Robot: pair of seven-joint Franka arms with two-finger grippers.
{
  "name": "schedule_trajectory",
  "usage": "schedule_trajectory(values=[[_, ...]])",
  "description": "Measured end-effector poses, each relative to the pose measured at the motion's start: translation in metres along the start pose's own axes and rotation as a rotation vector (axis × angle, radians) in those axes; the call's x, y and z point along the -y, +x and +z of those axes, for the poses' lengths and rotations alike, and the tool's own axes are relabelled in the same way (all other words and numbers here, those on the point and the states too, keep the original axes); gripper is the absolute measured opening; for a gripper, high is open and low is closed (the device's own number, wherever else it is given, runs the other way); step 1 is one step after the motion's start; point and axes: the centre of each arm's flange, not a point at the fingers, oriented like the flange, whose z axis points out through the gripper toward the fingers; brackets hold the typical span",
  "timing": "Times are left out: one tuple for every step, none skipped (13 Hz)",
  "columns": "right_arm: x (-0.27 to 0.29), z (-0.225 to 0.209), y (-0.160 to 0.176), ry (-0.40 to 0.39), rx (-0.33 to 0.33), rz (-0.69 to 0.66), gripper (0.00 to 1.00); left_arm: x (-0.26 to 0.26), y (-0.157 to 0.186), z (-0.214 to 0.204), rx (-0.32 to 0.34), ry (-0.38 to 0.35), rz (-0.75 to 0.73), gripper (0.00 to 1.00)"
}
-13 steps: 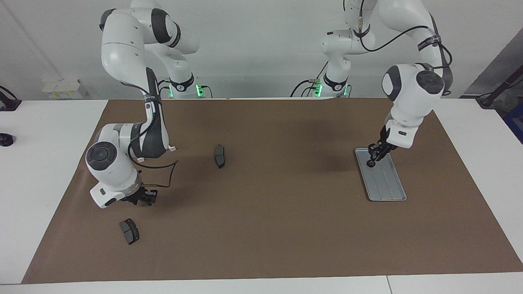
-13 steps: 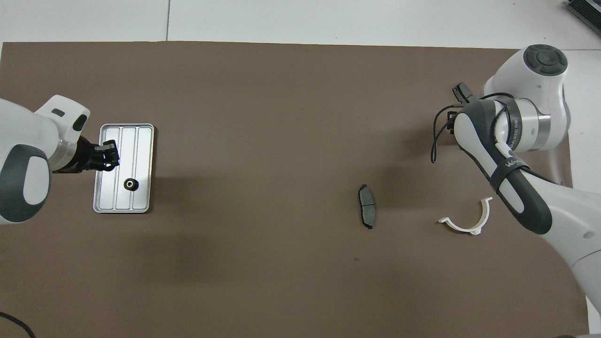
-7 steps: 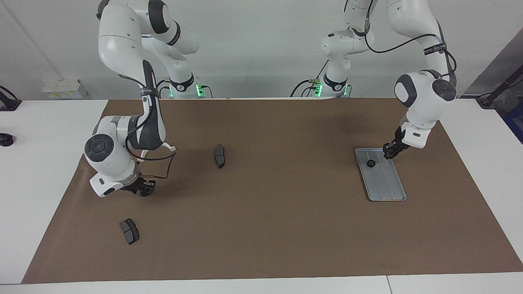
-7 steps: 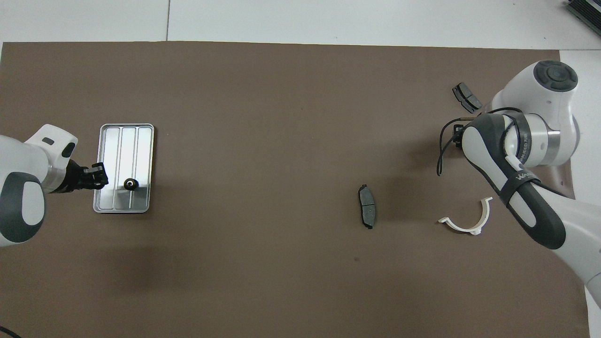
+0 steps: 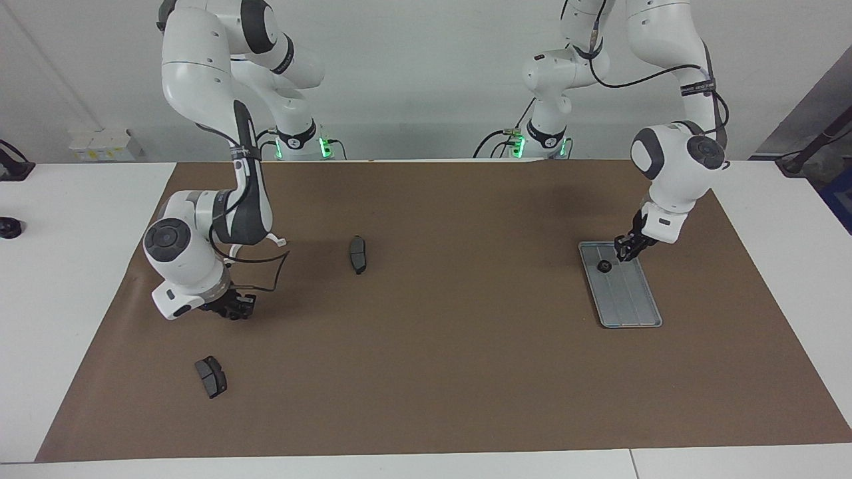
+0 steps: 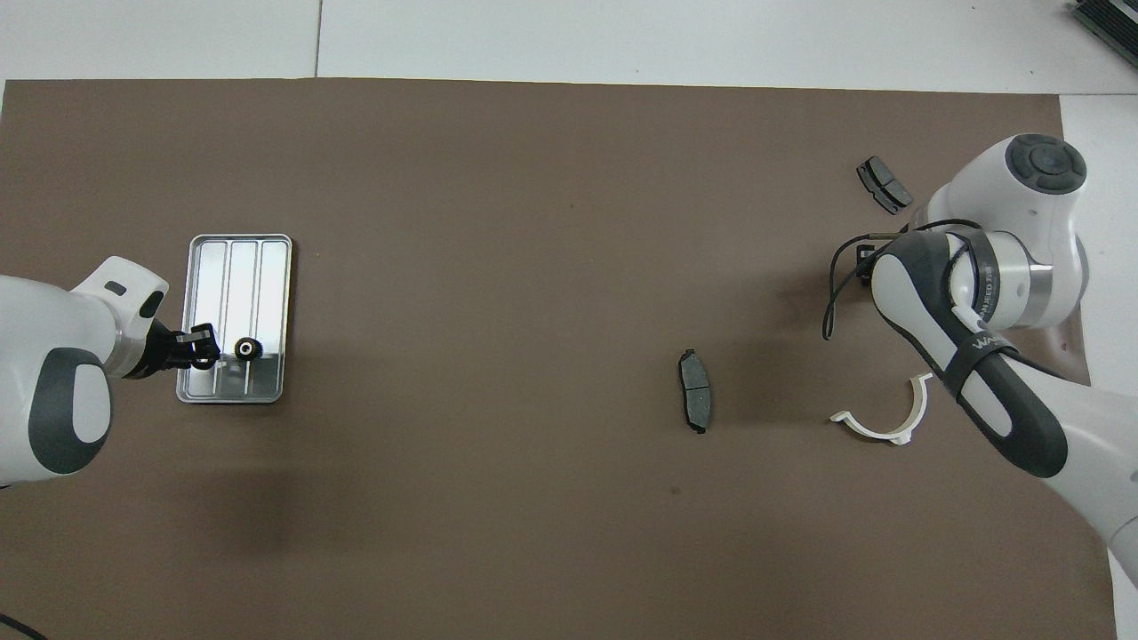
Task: Pick bearing gear from pile to tray
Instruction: 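Lower the gear onto the tray and open the left gripper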
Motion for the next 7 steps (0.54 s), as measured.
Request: schedule_trajectory(values=[[-0.001,0.0,-0.002,0.0,0.002,0.002,0.38,0.0,0.0,0.0,0.001,0.0,0.002,0.46],[-0.003,0.0,-0.003,0.0,0.004,0.003,0.37,0.0,0.0,0.0,-0.001,0.0,0.004,0.57],[-0.003,0.0,-0.003,0.0,0.004,0.004,0.28,-0.002,0.002,-0.003,-0.006,-0.001,0.007,0.7],[-0.003,0.0,-0.004,0.0,0.005,0.004,0.28,-0.003,0.005,-0.009,-0.013,-0.002,0.01,0.83],[-0.003,0.0,-0.004,0.0,0.004,0.004,0.22,-0.005,0.01,-0.02,-0.014,-0.002,0.013,0.93],[-0.003,-0.001,-0.004,0.0,0.002,0.004,0.22,-0.007,0.017,-0.038,-0.011,-0.002,0.016,1.0],[-0.003,-0.002,-0.003,0.001,-0.007,0.004,0.22,-0.01,0.024,-0.06,-0.007,-0.001,0.021,1.0]])
